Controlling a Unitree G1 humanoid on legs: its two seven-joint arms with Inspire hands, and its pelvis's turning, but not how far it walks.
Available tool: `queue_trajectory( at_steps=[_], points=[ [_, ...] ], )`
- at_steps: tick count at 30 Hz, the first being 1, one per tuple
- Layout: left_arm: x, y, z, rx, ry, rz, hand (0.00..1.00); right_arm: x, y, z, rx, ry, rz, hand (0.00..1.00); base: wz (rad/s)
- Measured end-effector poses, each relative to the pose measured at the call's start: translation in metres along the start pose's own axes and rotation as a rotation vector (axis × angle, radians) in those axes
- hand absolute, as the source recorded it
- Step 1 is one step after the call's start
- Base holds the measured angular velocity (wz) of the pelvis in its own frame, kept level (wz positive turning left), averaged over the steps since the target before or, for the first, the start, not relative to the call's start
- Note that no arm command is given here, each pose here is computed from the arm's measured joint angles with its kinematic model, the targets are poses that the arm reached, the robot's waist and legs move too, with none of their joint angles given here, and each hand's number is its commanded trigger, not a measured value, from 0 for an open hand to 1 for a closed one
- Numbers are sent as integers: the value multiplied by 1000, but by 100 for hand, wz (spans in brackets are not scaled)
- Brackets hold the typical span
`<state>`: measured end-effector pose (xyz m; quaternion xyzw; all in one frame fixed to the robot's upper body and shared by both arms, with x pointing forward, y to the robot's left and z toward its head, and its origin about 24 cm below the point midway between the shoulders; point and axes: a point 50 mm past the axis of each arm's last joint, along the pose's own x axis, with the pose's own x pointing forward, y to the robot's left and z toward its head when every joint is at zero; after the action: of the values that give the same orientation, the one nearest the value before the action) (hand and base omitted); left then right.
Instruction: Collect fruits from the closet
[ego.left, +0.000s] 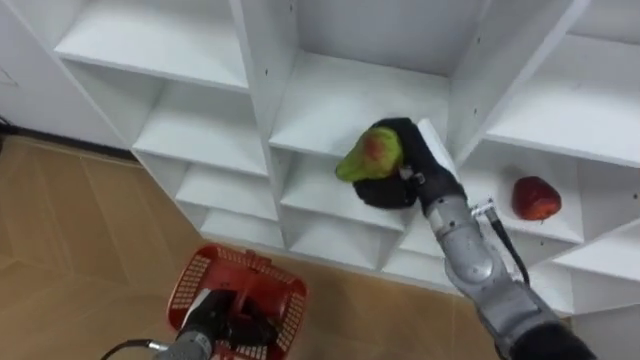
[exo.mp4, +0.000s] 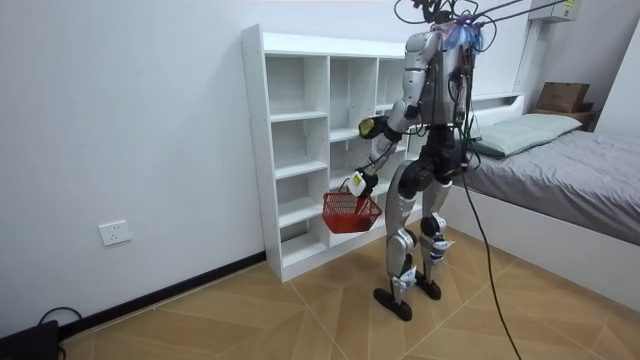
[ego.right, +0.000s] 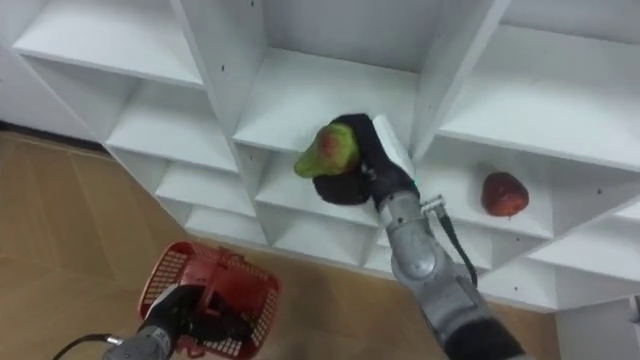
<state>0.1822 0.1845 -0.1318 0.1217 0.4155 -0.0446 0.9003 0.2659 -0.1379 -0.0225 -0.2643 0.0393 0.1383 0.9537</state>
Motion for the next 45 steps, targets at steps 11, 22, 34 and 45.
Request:
queue_trajectory(
  at_steps=[11, 22, 34, 45],
  points=[
    [-1, -10, 19, -99, -148, -21, 100, -25, 23, -9, 28, 47, 168, 100, -17],
    [-3, -23, 24, -106, -184, -60, 100, -29, 27, -11, -42, 42, 195, 100, -9],
    [-3, -27, 25, -104, -191, -135, 100, -33, 30, -24, -177, 73, 187, 100, -4],
    [-4, -35, 33, -122, -227, -205, 100, -41, 40, -45, -188, 168, 196, 100, 0]
  ],
)
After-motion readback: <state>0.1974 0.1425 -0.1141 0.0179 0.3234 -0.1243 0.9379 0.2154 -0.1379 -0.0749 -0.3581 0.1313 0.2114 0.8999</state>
